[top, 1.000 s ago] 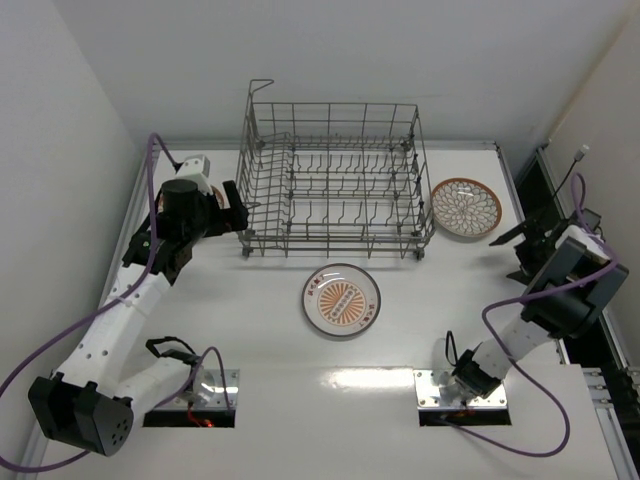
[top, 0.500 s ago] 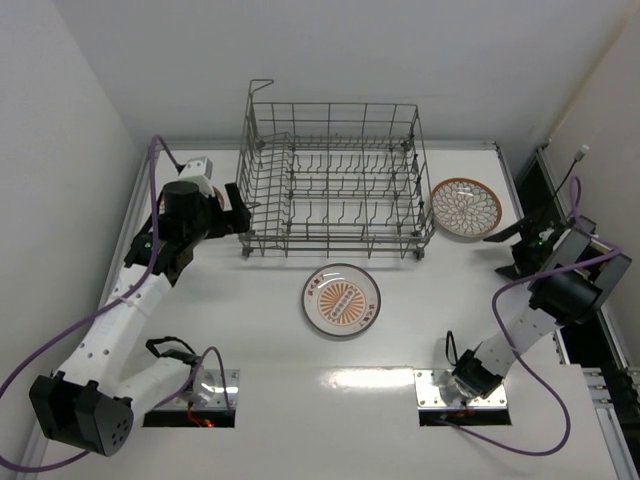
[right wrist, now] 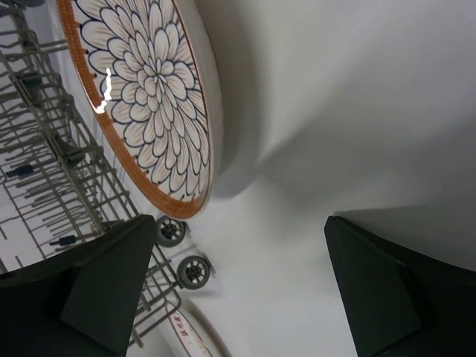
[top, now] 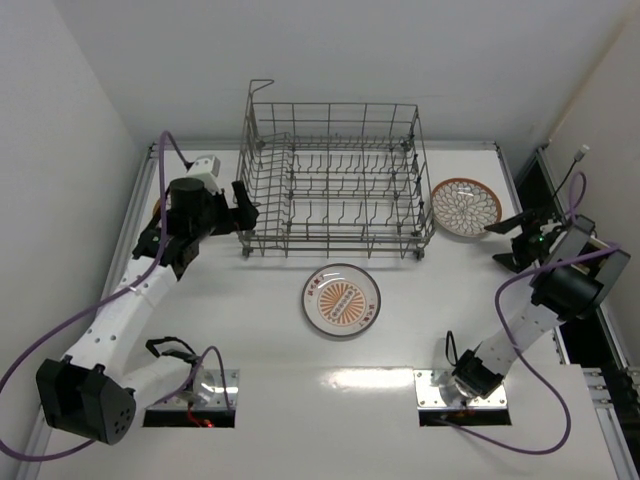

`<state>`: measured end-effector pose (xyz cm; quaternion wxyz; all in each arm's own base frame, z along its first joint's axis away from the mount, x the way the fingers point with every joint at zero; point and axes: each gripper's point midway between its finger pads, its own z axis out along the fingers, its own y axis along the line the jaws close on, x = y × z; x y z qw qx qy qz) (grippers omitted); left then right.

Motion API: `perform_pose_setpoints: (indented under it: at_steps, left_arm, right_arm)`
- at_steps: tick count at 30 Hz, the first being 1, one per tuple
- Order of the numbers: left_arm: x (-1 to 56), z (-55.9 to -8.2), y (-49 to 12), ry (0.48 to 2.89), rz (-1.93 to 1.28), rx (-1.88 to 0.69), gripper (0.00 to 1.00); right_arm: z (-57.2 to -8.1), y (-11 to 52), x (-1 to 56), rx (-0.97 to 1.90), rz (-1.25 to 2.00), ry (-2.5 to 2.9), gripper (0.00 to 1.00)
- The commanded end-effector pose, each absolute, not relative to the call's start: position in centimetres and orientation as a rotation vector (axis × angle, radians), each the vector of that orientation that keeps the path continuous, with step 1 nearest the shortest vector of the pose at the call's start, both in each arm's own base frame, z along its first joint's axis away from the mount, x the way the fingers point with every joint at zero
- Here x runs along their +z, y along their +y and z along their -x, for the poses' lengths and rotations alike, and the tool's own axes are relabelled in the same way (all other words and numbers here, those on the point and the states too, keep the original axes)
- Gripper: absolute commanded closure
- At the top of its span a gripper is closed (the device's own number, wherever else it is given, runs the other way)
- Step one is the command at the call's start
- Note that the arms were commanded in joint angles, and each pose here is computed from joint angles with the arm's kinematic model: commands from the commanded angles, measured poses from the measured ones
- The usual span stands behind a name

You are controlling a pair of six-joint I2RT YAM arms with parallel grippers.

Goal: Load the plates into the dish rack

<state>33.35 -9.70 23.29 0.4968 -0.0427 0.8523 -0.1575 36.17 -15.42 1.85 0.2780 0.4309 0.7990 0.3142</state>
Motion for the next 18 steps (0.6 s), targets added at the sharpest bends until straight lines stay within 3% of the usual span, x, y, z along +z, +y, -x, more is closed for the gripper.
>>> perform_pose_setpoints:
  at_steps: [1,10,18]
  left_arm:
    - [24.4,-33.9,-10.6,2.02,0.071,-0.42,0.0]
    - [24.3,-34.0,-10.6,2.03,0.071,-0.418,0.0]
    - [23.5,-34.0,-11.0,2.06,0.064,-0.417,0.0]
  right_arm:
    - [-38.6,-16.6,1.1,0.797,-1.101,2.121,0.03]
    - [-41.5,-16.4,-0.2,0.782,-1.064,2.198,0.21]
    - [-41.8,-15.6,-1.9,0.786,-1.082,2.259,0.47]
